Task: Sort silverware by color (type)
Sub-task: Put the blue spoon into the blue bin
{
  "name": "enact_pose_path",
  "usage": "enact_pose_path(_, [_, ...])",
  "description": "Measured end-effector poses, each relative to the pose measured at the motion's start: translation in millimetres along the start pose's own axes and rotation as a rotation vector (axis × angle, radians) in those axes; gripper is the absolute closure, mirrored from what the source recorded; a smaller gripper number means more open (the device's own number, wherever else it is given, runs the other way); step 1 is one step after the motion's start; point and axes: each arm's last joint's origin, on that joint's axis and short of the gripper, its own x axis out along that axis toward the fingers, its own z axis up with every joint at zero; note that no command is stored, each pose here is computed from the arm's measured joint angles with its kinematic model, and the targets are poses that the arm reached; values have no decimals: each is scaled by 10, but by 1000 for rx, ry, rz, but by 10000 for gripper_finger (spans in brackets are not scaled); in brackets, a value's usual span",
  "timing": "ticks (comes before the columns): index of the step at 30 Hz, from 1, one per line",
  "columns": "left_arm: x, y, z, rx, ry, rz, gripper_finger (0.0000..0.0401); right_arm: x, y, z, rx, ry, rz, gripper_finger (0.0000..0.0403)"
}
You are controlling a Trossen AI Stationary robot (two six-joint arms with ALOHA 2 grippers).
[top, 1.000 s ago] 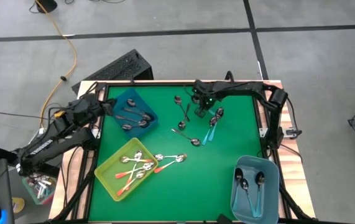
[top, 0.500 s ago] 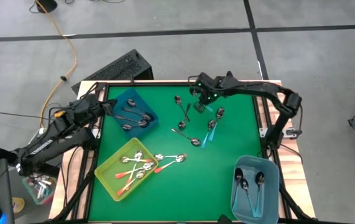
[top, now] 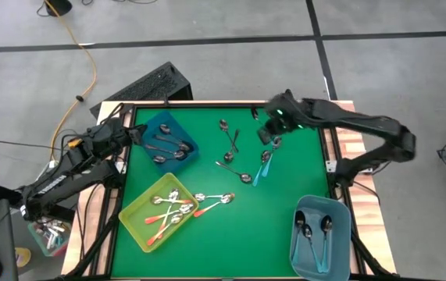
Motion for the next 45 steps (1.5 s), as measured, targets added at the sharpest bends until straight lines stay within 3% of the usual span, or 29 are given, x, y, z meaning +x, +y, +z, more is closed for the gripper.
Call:
enact_pose_path(6, [0,5,-6,-25,6,6,291,-680,295,-501,112,-50,62,402])
enact_pose_path(12, [-1,27,-30,-41,29,29,291,-1093,497,-1137,255,4,83,402])
enact_pose_path(23, [-1,26,-29,-75,28,28,291,-1380,908,-2153,471,195,147,401])
enact_pose_path(28, [-2,40,-44,-91,42,43,291,-1395,1096,-2487,454,258,184,401])
enact_pose_path(37, [-6,78,-77,-88,64,93,291,-1233,1257,-2806,398,433,40,400])
enact_pose_path(45, [-6,82,-72,-86,47,109,291,-1176,1151,-2871,330,605,-222,400])
